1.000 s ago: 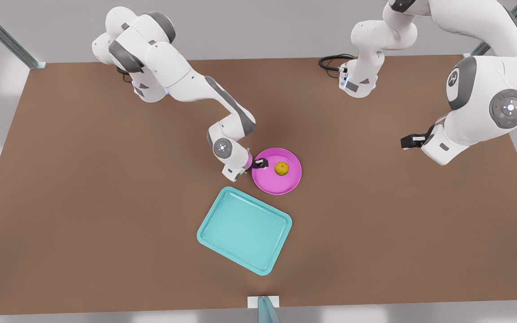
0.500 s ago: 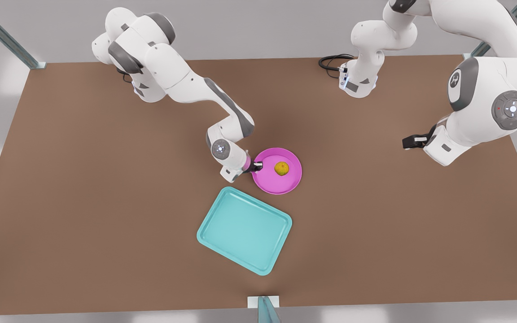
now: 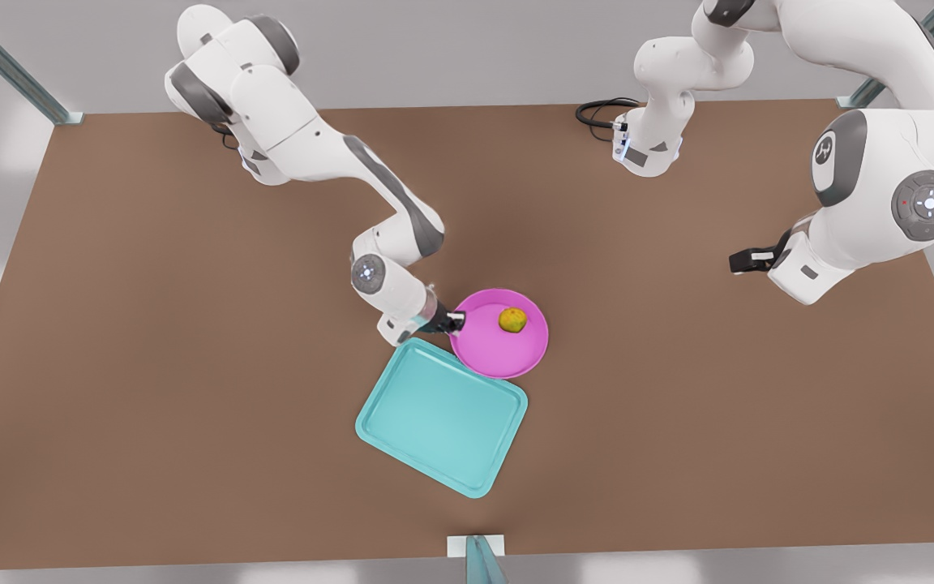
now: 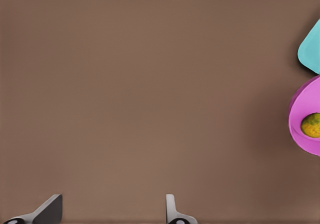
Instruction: Place the orange on the plate with the left arm and the plate on the tray with the right arm
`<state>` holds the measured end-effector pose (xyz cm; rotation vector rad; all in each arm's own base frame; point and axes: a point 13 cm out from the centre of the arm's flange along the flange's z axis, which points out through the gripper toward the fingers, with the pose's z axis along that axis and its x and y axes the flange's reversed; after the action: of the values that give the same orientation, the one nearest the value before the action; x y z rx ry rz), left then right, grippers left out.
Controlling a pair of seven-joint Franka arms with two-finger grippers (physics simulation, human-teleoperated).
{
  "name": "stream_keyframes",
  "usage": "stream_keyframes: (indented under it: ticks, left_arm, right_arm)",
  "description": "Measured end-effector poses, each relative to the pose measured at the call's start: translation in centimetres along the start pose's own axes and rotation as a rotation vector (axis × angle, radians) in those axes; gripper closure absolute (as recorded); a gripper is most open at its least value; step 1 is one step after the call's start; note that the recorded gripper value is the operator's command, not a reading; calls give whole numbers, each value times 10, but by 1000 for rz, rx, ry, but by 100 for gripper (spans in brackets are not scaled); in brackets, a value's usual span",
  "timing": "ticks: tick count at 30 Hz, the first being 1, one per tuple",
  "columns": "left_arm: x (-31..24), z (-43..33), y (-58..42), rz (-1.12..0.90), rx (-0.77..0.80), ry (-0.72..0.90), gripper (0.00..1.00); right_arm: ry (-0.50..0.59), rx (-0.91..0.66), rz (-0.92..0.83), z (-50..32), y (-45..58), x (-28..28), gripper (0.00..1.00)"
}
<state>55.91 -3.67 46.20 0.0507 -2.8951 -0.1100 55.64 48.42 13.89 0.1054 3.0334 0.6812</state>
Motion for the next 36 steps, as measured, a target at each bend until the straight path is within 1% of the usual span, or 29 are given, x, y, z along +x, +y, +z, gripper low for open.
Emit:
stream_keyframes:
  ticks: [3,7,10,14,23,24,25,33,36]
  left_arm:
    - [0,1,0,0,0,1,0]
    - [-1,1,0,1,-1,1,0]
    - [0,1,0,0,-1,2,0]
    - [-1,2,0,0,-1,3,0]
    - [-3,5,0,-1,-2,9,0]
    - [-3,5,0,-1,-2,10,0]
    - [-3,5,0,-1,-2,10,0]
    - [-3,5,0,-2,-2,9,0]
    - [-2,5,0,-1,-2,11,0]
  right_arm:
    - [-61,-30,49,-25,-10,-48,79]
    - [-134,-36,152,-54,-75,-119,79]
    - [-164,-16,194,-71,-119,-148,79]
    - [-164,-13,179,-72,-124,-154,79]
    - [-134,-18,125,-61,-101,-137,79]
    - [-134,-19,123,-61,-100,-137,57]
    - [-134,-18,122,-61,-101,-137,0]
    - [-137,-7,97,-58,-105,-135,0]
    - [-158,3,96,-81,-115,-148,0]
